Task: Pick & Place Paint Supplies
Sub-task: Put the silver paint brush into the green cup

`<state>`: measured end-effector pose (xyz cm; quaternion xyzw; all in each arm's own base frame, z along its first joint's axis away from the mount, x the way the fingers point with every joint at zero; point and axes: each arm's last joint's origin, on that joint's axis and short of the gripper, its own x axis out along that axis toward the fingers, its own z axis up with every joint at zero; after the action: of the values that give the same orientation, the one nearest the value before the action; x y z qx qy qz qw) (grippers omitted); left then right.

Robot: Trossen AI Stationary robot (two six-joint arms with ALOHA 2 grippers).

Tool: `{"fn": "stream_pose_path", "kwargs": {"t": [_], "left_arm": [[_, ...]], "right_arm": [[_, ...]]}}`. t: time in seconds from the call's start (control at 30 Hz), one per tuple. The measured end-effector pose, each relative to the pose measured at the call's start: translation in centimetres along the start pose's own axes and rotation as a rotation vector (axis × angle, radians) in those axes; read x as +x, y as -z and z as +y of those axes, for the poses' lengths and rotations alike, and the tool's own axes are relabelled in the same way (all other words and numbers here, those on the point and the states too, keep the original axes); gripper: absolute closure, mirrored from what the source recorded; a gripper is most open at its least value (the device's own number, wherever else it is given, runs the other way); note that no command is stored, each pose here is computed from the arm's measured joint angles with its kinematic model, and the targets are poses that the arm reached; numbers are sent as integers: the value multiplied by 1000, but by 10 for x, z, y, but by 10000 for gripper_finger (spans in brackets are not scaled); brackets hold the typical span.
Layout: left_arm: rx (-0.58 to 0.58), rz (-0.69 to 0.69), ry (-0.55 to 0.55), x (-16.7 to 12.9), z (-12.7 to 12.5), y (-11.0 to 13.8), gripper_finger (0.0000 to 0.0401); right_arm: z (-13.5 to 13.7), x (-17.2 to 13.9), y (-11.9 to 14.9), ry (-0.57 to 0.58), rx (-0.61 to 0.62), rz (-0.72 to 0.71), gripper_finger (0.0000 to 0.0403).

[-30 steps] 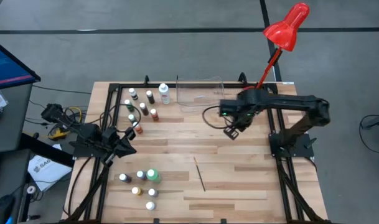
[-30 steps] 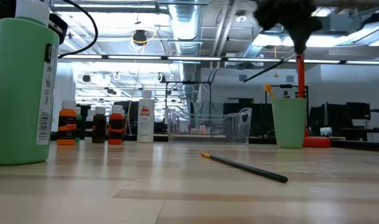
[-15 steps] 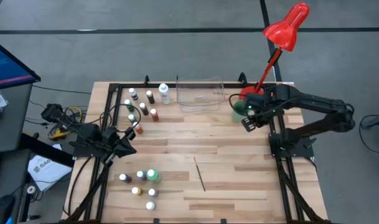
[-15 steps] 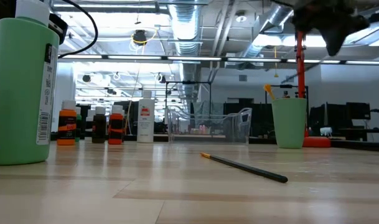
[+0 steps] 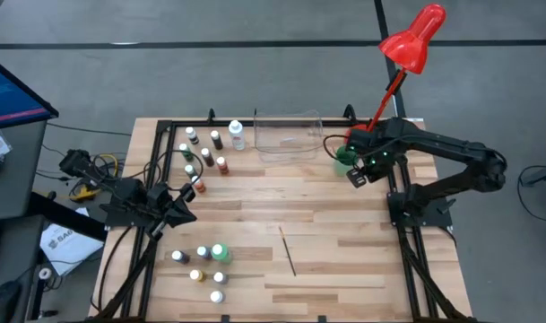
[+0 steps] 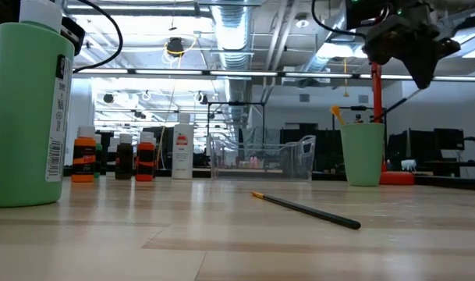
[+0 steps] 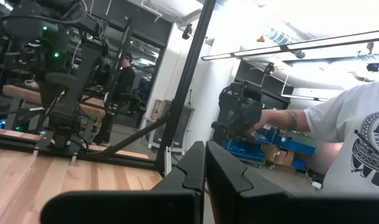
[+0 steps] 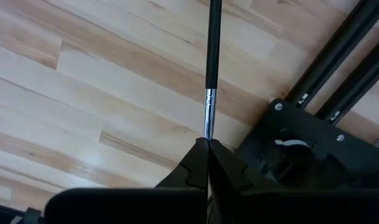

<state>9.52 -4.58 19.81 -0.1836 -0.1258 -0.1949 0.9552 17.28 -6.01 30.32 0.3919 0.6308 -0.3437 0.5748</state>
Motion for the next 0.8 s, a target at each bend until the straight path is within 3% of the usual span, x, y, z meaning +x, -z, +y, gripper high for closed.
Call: {"fn": "stream_pose_path", "kwargs": {"t": [0.47, 0.8], "left_arm": [[0, 0, 0, 0, 0, 0, 399], [0, 0, 0, 0, 0, 0, 399]], "right_arm": [[-2, 4, -10, 9, -5, 20, 397], [0, 4, -13, 5, -5, -12, 352]]}}
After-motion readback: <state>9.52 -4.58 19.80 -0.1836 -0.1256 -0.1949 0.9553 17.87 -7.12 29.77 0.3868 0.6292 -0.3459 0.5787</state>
